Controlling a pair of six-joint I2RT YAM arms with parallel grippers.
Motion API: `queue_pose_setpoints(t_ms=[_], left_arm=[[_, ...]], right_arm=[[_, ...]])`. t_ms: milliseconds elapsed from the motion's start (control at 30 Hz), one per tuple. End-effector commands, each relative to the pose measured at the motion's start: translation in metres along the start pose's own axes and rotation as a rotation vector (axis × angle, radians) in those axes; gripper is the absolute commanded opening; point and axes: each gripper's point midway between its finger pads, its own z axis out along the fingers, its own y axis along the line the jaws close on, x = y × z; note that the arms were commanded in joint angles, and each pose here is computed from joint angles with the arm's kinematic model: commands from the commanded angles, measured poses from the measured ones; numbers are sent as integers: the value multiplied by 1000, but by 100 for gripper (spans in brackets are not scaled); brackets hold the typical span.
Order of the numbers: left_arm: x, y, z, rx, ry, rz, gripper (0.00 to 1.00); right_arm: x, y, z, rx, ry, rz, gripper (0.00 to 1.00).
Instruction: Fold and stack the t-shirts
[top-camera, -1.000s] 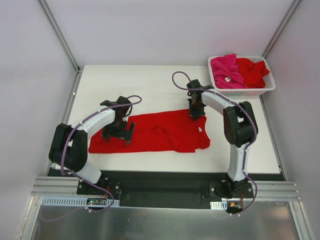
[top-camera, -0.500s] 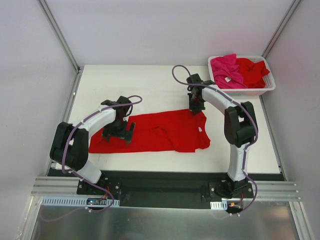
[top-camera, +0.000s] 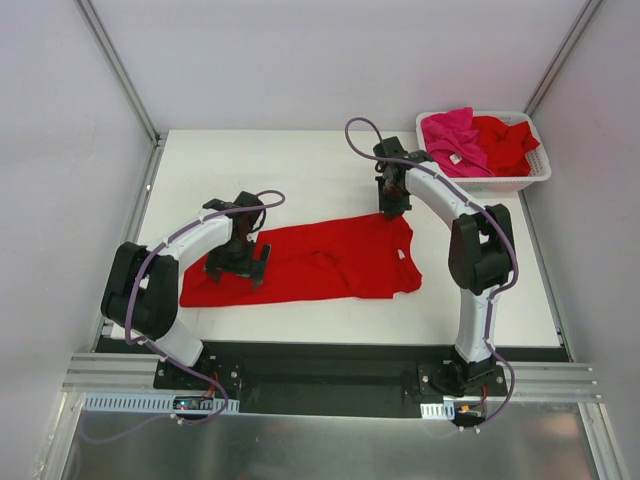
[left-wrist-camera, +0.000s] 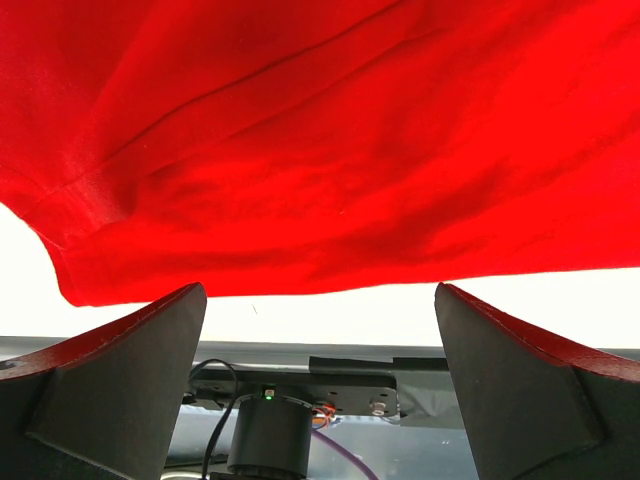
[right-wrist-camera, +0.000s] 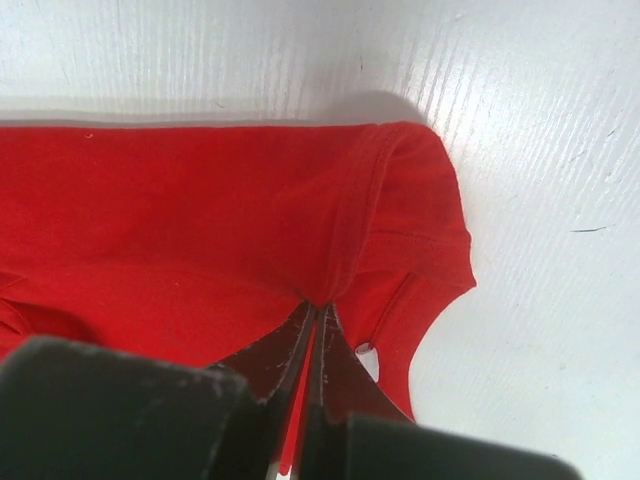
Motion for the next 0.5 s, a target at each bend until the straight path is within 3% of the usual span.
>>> queue_pose_setpoints(t_ms=[0, 467], left_arm=[[0, 4, -5, -29, -1, 18, 99], [-3, 2, -6, -23, -6, 17, 99]], right_arm=[[-14, -8, -15, 22, -34, -3, 1], [-31, -9, -17, 23, -39, -15, 1]])
